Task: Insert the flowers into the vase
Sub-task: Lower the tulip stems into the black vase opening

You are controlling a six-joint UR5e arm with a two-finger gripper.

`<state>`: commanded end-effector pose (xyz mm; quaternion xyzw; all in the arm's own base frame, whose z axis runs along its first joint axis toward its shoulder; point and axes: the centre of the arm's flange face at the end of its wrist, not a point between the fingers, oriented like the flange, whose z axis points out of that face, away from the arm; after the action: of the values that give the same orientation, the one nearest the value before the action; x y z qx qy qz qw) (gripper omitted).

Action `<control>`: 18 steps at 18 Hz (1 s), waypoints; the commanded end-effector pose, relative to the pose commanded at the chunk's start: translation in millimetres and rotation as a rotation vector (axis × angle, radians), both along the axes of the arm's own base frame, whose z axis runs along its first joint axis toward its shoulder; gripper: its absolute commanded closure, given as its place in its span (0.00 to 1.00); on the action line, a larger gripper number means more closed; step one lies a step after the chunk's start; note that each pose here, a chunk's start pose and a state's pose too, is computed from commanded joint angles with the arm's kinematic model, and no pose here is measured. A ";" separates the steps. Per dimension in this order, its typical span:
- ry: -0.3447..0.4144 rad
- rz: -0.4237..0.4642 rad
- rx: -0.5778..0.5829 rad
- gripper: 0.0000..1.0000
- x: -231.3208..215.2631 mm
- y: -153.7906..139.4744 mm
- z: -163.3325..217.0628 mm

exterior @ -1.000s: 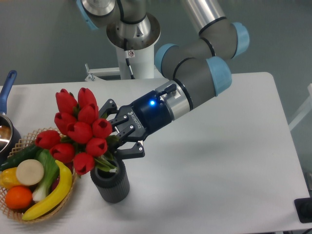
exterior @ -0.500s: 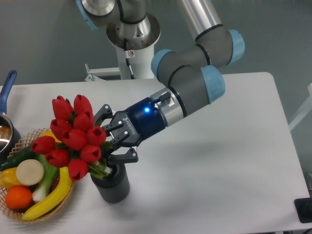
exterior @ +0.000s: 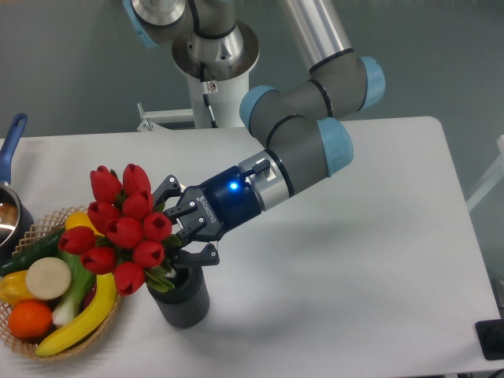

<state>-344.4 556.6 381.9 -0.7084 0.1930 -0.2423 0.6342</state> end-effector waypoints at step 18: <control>-0.059 0.017 -0.044 0.62 -14.9 -1.8 -43.5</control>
<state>-359.3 554.8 338.4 -0.7164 0.1631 -0.2620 0.6258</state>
